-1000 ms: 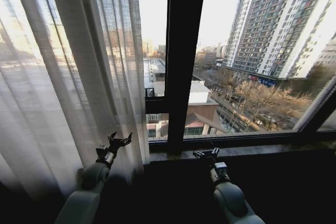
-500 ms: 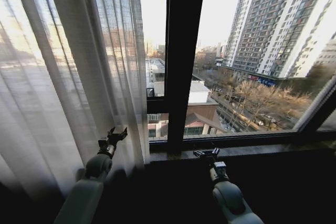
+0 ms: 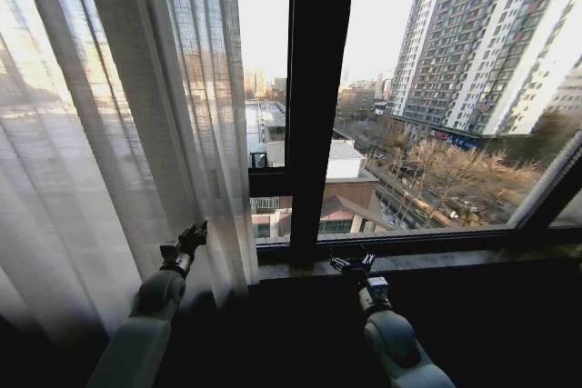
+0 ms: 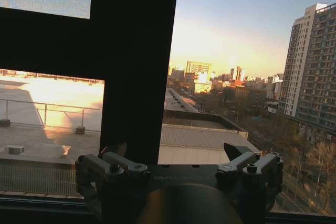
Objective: Open the curtains by pulling them apart, changing their state from closed to fully open.
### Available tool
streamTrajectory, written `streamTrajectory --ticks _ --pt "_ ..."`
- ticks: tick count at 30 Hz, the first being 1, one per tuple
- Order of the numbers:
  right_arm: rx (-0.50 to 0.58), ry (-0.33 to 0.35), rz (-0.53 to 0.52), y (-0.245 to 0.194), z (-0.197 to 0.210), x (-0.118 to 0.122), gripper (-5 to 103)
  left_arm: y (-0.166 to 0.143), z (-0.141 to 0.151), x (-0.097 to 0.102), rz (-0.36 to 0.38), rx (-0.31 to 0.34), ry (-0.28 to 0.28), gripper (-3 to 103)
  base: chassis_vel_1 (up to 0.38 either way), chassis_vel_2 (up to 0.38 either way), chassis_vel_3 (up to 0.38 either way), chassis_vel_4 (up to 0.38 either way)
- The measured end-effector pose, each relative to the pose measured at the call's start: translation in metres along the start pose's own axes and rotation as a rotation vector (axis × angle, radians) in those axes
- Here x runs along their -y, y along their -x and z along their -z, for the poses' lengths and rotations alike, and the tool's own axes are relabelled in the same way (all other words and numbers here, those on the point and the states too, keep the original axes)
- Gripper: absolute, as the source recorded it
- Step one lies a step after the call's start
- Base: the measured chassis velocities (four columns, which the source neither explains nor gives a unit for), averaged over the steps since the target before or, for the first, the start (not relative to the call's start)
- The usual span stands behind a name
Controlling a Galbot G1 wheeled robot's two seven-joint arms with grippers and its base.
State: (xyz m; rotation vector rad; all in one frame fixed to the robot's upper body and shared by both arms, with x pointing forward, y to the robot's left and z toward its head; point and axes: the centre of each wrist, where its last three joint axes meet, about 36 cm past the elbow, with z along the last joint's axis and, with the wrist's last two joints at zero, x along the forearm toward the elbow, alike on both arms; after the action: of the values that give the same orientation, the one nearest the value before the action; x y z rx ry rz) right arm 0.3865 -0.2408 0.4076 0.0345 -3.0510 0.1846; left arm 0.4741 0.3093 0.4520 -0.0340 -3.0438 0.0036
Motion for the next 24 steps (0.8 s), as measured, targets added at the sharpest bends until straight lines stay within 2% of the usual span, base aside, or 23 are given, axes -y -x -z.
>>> streamTrajectory --ticks 1,5,24 --pt "0.001 0.0 -0.001 0.0 0.0 0.0 100 -0.001 0.001 0.0 -0.001 0.002 0.001 6 0.0 0.0 0.0 0.0" --pt "0.003 0.0 -0.002 -0.001 0.001 0.001 100 -0.004 0.002 -0.001 -0.003 0.005 0.002 0 0.0 0.0 0.0 0.0" --pt "0.016 -0.032 0.051 -0.006 0.004 -0.009 100 -0.029 0.01 -0.013 0.012 0.025 0.003 0 0.016 0.017 -0.014 -0.014"
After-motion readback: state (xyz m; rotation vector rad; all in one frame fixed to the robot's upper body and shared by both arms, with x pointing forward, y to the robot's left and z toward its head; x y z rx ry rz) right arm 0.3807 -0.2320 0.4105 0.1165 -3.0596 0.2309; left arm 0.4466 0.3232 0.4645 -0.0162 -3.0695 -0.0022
